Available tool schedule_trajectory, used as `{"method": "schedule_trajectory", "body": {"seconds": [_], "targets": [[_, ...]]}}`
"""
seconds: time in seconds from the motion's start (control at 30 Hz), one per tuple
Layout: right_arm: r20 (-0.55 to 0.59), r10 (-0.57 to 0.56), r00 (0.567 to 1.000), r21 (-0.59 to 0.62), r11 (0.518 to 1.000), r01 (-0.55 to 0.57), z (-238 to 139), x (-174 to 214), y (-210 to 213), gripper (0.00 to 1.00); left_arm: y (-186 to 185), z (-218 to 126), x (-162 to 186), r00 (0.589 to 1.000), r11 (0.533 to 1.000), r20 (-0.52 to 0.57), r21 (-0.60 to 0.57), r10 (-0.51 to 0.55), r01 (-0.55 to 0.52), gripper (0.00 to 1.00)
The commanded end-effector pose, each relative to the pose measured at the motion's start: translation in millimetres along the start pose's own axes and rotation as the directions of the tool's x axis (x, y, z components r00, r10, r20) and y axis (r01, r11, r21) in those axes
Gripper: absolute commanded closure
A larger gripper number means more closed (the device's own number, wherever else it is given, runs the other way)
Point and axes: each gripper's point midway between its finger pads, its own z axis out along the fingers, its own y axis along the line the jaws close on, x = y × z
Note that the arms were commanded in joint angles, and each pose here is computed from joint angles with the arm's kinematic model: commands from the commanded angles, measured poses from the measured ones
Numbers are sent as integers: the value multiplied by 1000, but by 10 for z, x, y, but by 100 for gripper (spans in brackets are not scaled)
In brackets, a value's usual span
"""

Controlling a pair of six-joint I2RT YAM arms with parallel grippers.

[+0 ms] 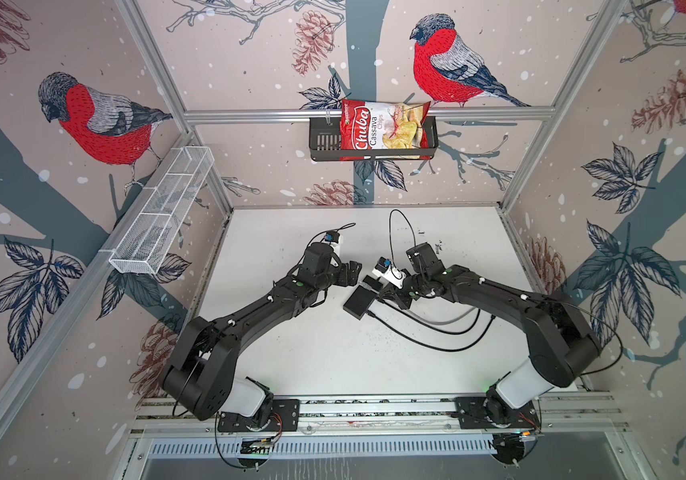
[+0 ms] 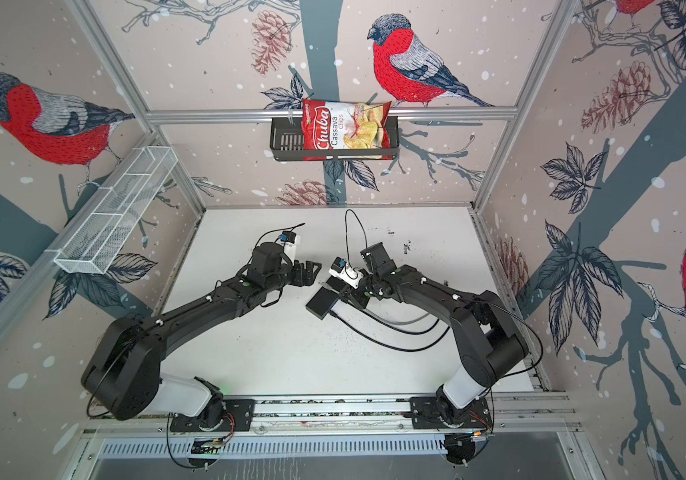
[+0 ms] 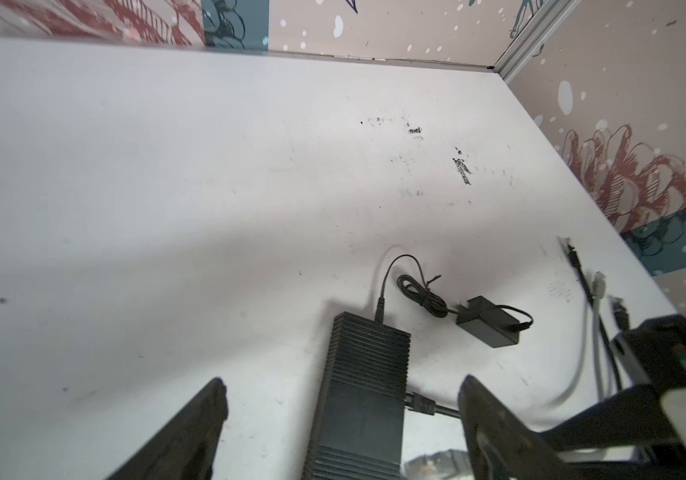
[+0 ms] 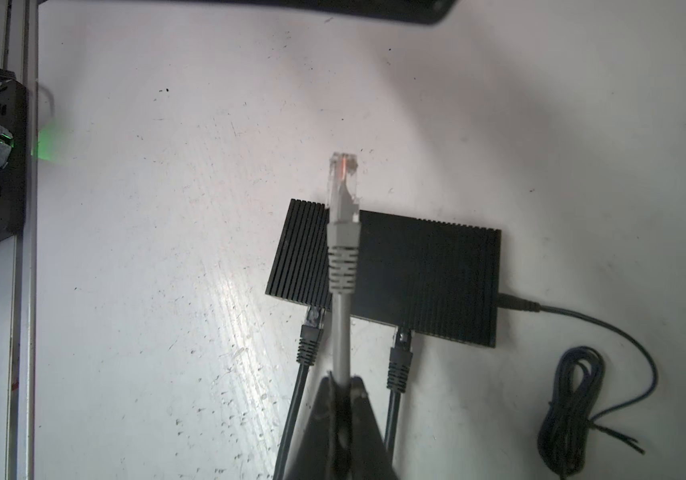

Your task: Insert the plug into the switch port

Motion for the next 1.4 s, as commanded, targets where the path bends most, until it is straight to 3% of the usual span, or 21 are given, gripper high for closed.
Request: {"method": "schedule_trajectory", "body": {"seconds": [0.0, 0.1, 0.23, 0.4, 0.57, 0.83, 1.2, 1.37], "targets": [[-10, 5, 1000, -41, 999, -5, -34, 9, 47, 93, 156, -97, 20, 974, 968, -27, -108, 226, -228, 10], [-15, 15, 1000, -60, 998, -16, -72, 14, 43, 93, 166, -157, 73, 934, 928, -46, -106, 354, -357, 8], [-14, 17, 1000, -83, 996, -18, -119, -9, 51, 93, 63, -211, 191, 835, 832, -34, -66, 550, -551, 8], [-25, 26, 999, -114, 993, -28, -142, 2, 64, 93, -79, -322, 363, 640, 641, 43, -28, 767, -767, 4], [-17, 26, 1000, -153, 988, -28, -155, -14, 112, 93, -308, -446, 391, 524, 531, 164, 0, 836, -848, 4], [-8, 20, 1000, -187, 982, -22, -188, -50, 189, 92, -493, -386, 533, 329, 338, 167, -23, 929, -941, 5], [-22, 15, 1000, -216, 976, -19, -168, -37, 265, 93, -578, -215, 525, 211, 211, 143, 14, 967, -977, 11], [-30, 12, 999, -229, 973, -18, -171, -32, 280, 92, -584, -151, 566, 174, 172, 141, 29, 975, -985, 21]]}}
